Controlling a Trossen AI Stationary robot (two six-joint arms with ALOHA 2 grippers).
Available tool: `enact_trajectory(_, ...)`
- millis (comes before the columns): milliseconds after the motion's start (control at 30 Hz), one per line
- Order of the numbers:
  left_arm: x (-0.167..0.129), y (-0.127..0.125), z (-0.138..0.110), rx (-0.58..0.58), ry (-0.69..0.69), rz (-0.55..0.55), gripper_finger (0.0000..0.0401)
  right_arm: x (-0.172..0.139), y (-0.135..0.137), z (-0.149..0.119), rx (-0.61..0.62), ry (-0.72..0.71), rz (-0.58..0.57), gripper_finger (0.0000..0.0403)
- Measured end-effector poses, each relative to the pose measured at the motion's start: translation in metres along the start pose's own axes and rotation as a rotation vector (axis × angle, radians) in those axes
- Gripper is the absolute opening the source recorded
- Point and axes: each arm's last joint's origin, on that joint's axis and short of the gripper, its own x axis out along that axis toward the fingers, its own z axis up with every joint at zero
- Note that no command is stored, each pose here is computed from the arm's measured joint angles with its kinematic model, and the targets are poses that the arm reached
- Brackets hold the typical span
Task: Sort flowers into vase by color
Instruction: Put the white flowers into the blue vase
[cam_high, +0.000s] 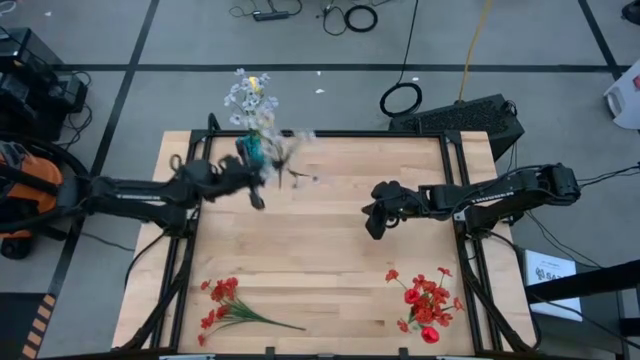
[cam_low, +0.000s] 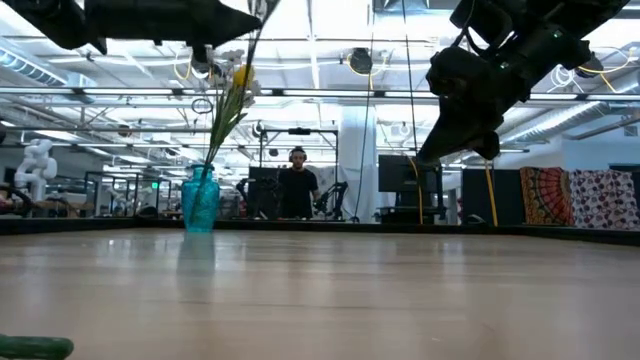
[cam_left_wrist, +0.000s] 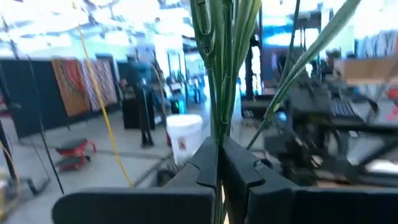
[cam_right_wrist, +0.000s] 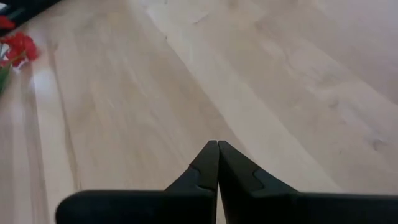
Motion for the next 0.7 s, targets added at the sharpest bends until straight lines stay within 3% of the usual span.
enact_trajectory(233,-0.017,0.046,0.019,0.051,-0.109,0.062,0.0007,0.0,0.001,0.002,0.022,-0.026,0.013,0.0)
enact_trajectory(433,-0.043,0.07,0.039,0.006,-0.194,0.092,0.0007,0.0,0.001,0.002,0.026,-0.025,0.013,0.0)
enact_trajectory(700,-0.067,0.088,0.033,0.027,-0.041,0.255,0.0007,0.0,0.001,0.002,0.026,-0.031,0.001,0.0)
